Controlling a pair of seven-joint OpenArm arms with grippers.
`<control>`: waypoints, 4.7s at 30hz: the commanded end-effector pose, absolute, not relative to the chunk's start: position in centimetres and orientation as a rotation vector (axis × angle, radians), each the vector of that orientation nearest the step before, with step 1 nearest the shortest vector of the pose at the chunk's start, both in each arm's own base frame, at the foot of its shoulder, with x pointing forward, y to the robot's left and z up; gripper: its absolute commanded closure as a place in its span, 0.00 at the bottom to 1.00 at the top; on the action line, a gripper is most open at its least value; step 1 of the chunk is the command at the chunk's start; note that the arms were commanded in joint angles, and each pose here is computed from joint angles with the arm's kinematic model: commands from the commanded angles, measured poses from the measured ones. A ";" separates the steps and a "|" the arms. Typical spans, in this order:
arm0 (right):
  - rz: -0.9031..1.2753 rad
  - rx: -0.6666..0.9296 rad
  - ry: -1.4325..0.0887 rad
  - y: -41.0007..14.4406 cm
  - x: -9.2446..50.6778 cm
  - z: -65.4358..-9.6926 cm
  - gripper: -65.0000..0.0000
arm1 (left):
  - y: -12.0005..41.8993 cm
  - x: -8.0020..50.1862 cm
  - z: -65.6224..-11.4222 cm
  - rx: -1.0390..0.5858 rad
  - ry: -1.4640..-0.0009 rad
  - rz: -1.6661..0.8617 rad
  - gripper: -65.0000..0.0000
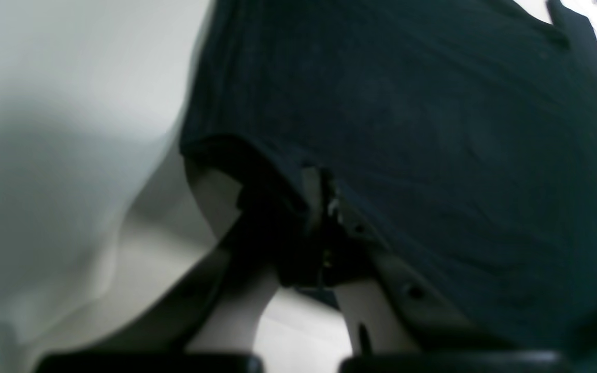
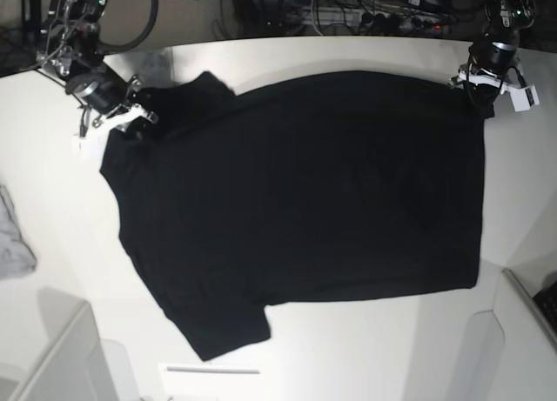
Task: Fold the T-shirt properly
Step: 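Grasp the shirt's shoulder corners with both grippers and lift, then pull the held shoulders back and lay the shirt flatter, then regrasp the collar edge with both grippers and drag it taut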
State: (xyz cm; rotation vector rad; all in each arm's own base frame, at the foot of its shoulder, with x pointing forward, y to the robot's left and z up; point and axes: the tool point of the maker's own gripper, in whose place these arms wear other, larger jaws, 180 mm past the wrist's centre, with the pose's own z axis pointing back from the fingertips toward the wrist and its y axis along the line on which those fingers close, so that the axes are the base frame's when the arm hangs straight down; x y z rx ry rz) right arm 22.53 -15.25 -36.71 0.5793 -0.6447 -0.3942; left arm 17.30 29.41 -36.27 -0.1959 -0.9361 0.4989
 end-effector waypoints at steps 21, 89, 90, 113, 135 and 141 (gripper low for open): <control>-0.422 0.634 -0.660 -15.7 28.1 -36.4 1.00 | 30.9 21.4 -35.7 -0.232 -0.925 0.573 1.00; -0.398 0.687 -0.691 -14.3 36.0 -35.7 1.00 | 32.7 28.2 -35.7 -0.213 -0.920 0.675 1.00; -0.400 0.688 -0.688 -14.2 35.9 -35.9 1.00 | 32.7 28.2 -35.7 -0.213 -0.920 0.675 1.00; -0.545 0.605 -0.854 -17.9 34.3 -33.9 0.55 | 35.1 28.8 -31.2 -0.152 -1.038 0.636 0.19; -0.792 0.528 -0.758 -18.6 23.4 -36.8 0.28 | 37.9 17.4 -39.2 -0.103 -0.851 0.735 0.19; -0.815 0.525 -0.727 -18.7 22.9 -37.9 0.28 | 37.8 19.4 -39.3 -0.143 -0.878 0.761 0.19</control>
